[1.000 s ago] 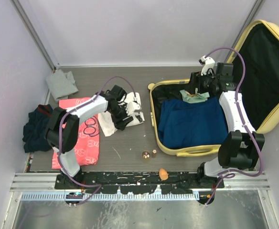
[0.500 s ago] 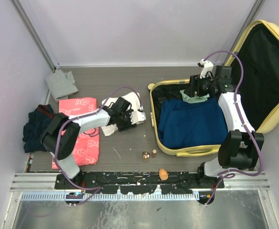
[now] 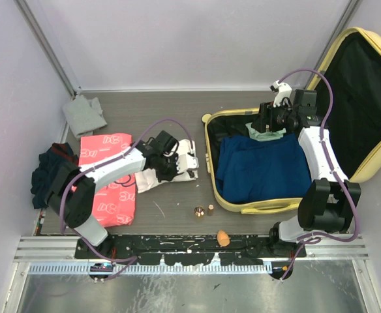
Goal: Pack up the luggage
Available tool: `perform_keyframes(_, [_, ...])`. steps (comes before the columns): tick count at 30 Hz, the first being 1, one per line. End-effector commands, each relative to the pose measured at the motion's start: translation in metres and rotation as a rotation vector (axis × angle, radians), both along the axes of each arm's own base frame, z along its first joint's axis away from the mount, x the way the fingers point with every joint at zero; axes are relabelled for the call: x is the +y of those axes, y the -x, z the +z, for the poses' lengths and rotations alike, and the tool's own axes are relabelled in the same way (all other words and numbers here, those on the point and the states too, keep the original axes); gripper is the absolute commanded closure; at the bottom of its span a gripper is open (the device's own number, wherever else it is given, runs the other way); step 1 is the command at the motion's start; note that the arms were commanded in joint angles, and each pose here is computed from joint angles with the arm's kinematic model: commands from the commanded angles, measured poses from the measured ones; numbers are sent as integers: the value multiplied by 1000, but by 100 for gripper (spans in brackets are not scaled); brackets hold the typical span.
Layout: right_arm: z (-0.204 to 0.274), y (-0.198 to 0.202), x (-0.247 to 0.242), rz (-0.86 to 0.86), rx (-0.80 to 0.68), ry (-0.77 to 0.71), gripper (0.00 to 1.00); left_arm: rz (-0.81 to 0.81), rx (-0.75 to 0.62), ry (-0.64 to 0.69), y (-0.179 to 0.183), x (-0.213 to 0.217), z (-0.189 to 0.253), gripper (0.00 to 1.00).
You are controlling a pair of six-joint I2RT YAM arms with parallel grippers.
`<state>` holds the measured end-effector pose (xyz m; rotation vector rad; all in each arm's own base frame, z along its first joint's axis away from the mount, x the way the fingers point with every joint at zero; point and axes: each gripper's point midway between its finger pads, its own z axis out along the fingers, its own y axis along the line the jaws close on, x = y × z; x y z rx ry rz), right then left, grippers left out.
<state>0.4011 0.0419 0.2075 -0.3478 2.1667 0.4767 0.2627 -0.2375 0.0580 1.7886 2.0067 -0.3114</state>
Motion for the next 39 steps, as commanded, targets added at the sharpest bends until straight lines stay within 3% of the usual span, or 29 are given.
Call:
perform_keyframes(1, [30, 2, 3, 19, -89, -5, 32, -19, 221, 95, 51, -5, 58, 100])
perform_keyframes(7, [26, 2, 7, 46, -73, -20, 32, -34, 396, 144, 52, -6, 95, 100])
perform_keyframes(16, [23, 9, 18, 114, -40, -58, 33, 38, 506, 157, -35, 0, 73, 100])
perform_keyframes(23, [20, 20, 23, 153, -28, -65, 33, 125, 512, 149, -83, -8, 21, 95])
perform_keyframes(25, [19, 23, 24, 159, -24, -72, 33, 184, 495, 153, -96, -11, 9, 87])
perform_keyframes(27, [19, 25, 26, 165, -24, -76, 33, 231, 478, 158, -104, -12, 6, 70])
perform_keyframes(31, [19, 29, 27, 170, -24, -82, 32, 265, 432, 221, -107, -9, 26, 46])
perform_keyframes(33, [19, 30, 27, 172, -24, -84, 32, 260, 407, 242, -99, -3, 29, 10])
perform_keyframes(34, [19, 31, 28, 175, -23, -88, 32, 255, 376, 247, -98, -1, 30, 0])
perform_keyframes(39, [18, 33, 30, 177, -19, -99, 33, 282, 292, 240, -109, 2, 21, 2])
